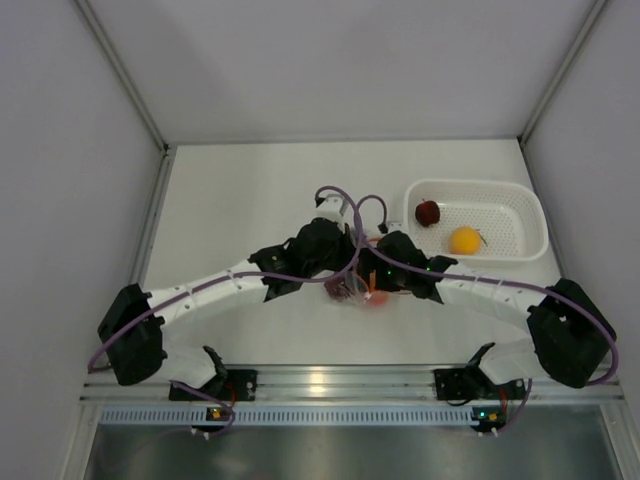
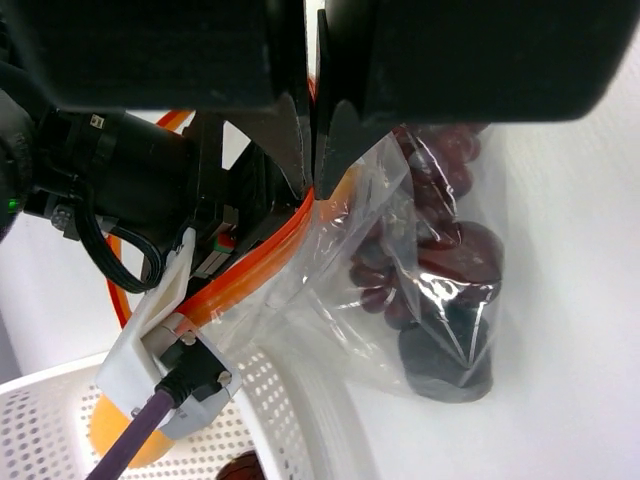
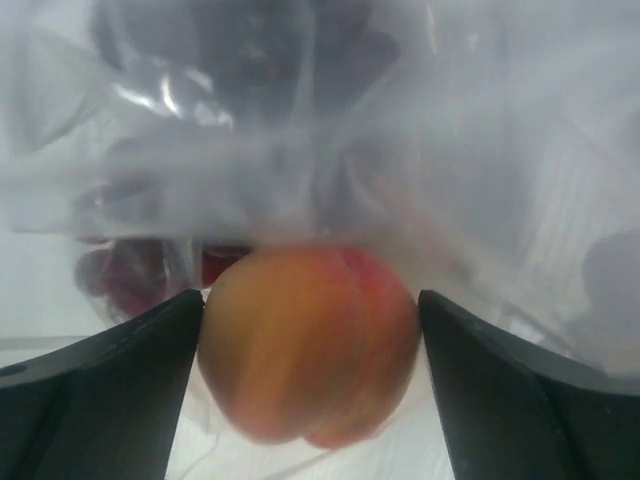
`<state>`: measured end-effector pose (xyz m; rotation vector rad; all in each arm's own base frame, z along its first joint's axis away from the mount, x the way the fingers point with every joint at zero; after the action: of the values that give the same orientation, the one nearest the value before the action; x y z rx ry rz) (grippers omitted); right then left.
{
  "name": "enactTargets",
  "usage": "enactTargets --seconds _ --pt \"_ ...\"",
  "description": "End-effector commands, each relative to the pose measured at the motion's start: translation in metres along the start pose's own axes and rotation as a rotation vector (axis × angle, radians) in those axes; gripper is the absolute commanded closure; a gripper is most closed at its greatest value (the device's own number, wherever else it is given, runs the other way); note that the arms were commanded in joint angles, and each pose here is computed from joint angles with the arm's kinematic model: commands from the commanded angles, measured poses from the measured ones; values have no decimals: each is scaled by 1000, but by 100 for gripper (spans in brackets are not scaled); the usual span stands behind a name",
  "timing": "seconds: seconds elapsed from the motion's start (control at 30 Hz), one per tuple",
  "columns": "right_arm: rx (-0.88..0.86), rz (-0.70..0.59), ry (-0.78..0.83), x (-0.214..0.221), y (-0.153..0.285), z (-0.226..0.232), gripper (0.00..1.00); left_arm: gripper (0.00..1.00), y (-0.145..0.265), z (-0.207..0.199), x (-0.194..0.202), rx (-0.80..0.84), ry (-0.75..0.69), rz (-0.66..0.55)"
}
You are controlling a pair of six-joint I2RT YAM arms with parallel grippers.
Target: Open the zip-top bag and remove the fake food
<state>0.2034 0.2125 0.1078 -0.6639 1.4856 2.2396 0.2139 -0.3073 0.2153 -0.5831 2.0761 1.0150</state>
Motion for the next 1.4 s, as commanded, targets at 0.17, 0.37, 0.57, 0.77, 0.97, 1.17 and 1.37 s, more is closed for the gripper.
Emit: enactTargets --seconds 0.17,0.37,0.57,0.77,0.97,1.17,1.37 --pt "75 140 50 40 -10 -12 10 100 -4 -13 0 51 14 -17" --pt "76 66 20 30 0 -11 35 100 -5 -12 -1 48 13 -20" --pt "69 -26 30 6 16 -3 43 100 -5 -11 0 43 13 -20" --pt "38 -107 57 -22 35 11 43 100 -7 -12 2 46 12 -9" --pt "-45 -166 127 -46 52 30 44 100 -11 -12 3 40 8 -6" --pt "-62 -265 163 -69 78 35 48 100 -13 -6 5 7 2 -13" --pt "-93 -331 162 -82 106 37 50 100 -13 0 5 -29 11 -32"
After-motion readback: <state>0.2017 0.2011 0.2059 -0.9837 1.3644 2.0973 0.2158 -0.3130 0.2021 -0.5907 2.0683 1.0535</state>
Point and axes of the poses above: each gripper's point midway between its finger pads, its own y axis back along the fingers, its own z axis along the line the jaws close on, x = y × z, the point moved 6 cm from there along y, back along the fingers, and after that the axes turned 2 degrees about -y, right-handed, at the moved point
